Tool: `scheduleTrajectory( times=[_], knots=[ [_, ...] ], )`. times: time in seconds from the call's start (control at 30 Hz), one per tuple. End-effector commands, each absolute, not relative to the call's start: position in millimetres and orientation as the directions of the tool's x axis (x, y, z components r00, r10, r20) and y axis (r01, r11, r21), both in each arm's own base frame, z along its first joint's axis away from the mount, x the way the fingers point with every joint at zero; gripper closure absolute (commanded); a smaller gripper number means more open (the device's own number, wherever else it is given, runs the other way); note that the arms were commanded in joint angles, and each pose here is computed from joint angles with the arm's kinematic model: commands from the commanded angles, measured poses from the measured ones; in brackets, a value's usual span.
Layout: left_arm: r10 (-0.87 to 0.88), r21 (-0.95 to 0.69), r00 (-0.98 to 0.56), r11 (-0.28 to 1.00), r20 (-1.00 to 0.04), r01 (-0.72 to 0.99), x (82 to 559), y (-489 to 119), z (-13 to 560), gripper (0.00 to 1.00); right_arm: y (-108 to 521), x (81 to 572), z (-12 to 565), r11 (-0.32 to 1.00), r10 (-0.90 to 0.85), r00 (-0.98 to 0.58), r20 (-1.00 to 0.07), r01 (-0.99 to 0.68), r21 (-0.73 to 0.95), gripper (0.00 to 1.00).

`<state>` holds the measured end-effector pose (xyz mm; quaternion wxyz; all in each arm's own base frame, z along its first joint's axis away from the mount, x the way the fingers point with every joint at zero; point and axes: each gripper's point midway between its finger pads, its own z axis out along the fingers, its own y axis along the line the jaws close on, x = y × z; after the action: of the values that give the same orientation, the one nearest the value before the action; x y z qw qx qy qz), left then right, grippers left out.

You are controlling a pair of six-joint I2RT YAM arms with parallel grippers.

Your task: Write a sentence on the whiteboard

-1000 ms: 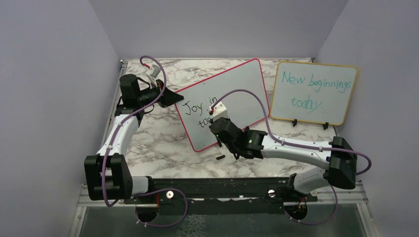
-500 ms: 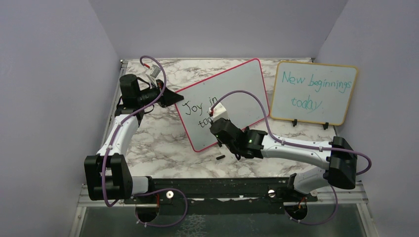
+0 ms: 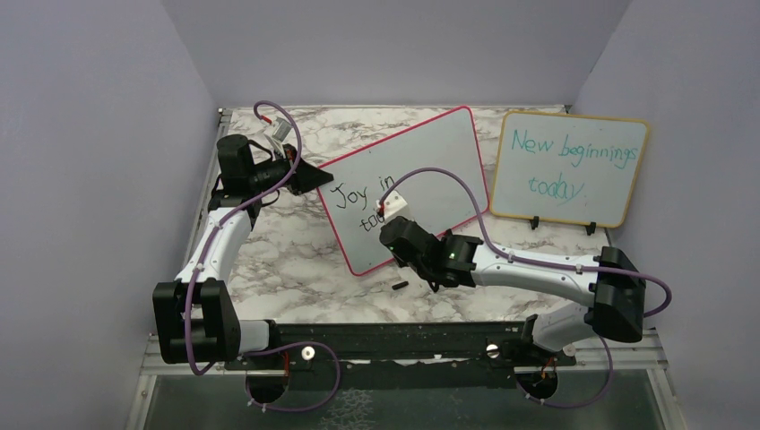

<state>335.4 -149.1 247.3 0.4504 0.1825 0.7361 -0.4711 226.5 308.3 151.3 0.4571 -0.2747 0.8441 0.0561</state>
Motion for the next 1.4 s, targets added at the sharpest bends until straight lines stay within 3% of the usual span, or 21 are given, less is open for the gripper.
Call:
scheduleTrajectory(
  times=[0.0,0.57,1.37],
  knots=[
    [-0.117,-0.494,-0.539,0.594,-0.834,0.635,347.3,-139.1,213.7,1.00,318.4,223.7,153.2,0.829,-0.410,-0.445,-0.796,-0.546,-0.122,1.00],
    [-0.117,-0.493,-0.538,0.595,-0.834,0.635,347.4,-139.0,213.8,1.00,328.0,230.8,190.5,0.846,-0.276,-0.377,-0.884,-0.533,-0.036,1.00],
    [-0.117,-0.492,-0.537,0.593,-0.836,0.637,346.6,-139.3,214.7,1.00,303.5,244.5,187.4,0.908,-0.229,-0.400,-0.887,-0.417,-0.046,1.00]
  ],
)
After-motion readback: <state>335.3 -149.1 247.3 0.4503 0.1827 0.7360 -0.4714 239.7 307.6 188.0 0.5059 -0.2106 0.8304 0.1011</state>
